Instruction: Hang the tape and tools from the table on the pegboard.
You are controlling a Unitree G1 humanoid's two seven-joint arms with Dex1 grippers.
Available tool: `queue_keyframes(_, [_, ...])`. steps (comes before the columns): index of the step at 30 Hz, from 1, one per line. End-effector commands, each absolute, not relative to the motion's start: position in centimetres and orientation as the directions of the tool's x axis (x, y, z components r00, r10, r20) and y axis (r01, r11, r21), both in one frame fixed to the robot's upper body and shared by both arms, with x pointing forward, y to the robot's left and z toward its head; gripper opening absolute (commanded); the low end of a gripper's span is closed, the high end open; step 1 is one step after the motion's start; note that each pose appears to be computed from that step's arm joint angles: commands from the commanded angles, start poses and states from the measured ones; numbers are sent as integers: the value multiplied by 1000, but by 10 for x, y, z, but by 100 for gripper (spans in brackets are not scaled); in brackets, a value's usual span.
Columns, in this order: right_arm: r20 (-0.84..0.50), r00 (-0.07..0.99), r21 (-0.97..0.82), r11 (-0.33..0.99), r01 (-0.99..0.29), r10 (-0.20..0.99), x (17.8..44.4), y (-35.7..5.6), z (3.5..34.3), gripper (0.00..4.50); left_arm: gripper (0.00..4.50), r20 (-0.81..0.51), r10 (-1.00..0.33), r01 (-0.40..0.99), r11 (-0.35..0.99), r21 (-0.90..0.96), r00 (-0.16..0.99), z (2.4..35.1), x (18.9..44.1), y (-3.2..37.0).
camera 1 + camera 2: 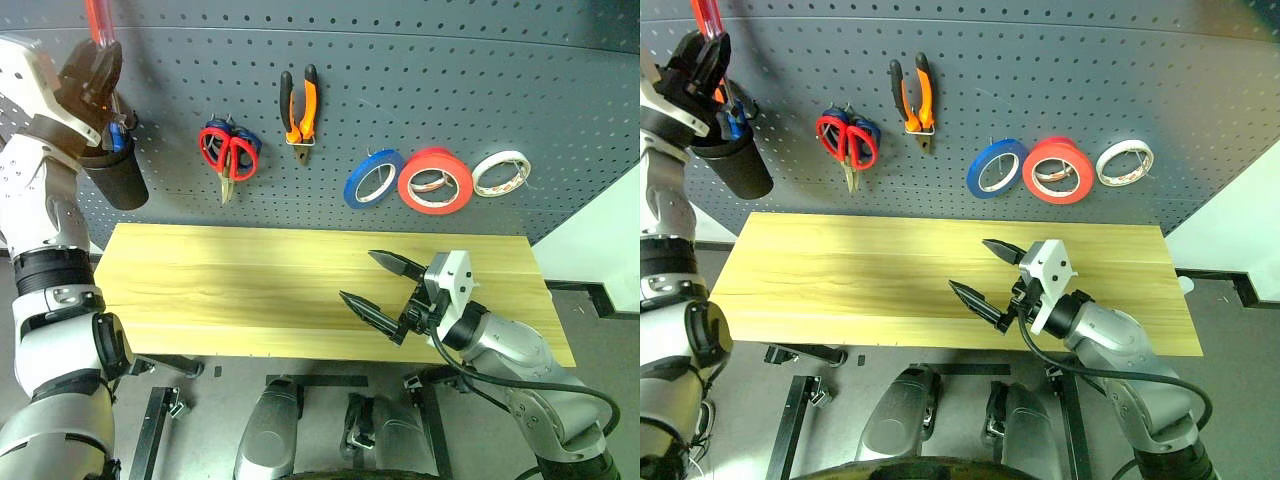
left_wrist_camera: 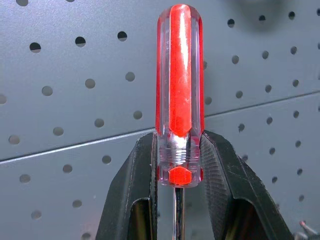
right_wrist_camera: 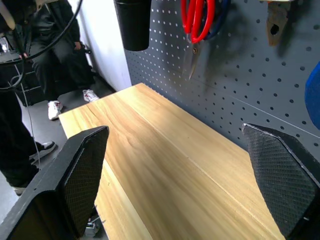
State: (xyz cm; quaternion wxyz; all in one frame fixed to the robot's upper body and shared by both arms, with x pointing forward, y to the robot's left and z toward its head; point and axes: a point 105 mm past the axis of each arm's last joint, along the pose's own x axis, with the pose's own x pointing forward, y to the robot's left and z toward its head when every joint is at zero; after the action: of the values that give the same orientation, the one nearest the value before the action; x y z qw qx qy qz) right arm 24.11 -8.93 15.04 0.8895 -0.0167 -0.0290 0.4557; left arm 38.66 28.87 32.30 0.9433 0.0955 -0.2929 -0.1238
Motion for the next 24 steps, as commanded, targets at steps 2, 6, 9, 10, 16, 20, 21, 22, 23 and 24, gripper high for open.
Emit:
queue_keyframes(2, [77, 569, -98, 575, -813, 818, 237, -87, 164, 450, 85, 587, -287, 116, 943, 312, 757, 351, 365, 294])
queue_keyframes(6, [74, 564, -97, 569, -817, 822, 237, -85, 163, 450, 85, 583, -274, 98, 944, 314, 765, 348, 360, 295])
queue_keyframes(9, [71, 562, -97, 566, -819, 824, 238, -85, 162, 450, 85, 578, -265, 87, 945, 317, 772, 346, 359, 296])
queue_keyframes(10, [70, 561, -98, 566, -819, 825, 238, -85, 162, 450, 85, 577, -262, 84, 945, 316, 773, 346, 359, 296])
queue_keyframes(16, [69, 557, -97, 562, -822, 827, 238, -86, 163, 450, 85, 563, -232, 61, 950, 305, 794, 339, 364, 307])
queue_keyframes(20, [69, 556, -95, 560, -823, 829, 237, -85, 163, 450, 85, 563, -228, 63, 953, 297, 795, 340, 366, 306])
queue_keyframes(21, [69, 556, -95, 560, -823, 828, 237, -85, 162, 450, 85, 561, -222, 64, 956, 288, 798, 339, 367, 307])
queue_keyframes(22, [68, 557, -94, 561, -823, 828, 237, -85, 162, 450, 85, 544, -206, 60, 960, 273, 813, 337, 369, 310])
queue_keyframes(23, [68, 557, -94, 561, -822, 828, 237, -86, 162, 450, 85, 526, -185, 51, 965, 259, 830, 334, 370, 313])
queue_keyframes(24, [67, 558, -93, 562, -822, 827, 237, -86, 162, 450, 85, 505, -170, 40, 966, 257, 846, 332, 372, 316])
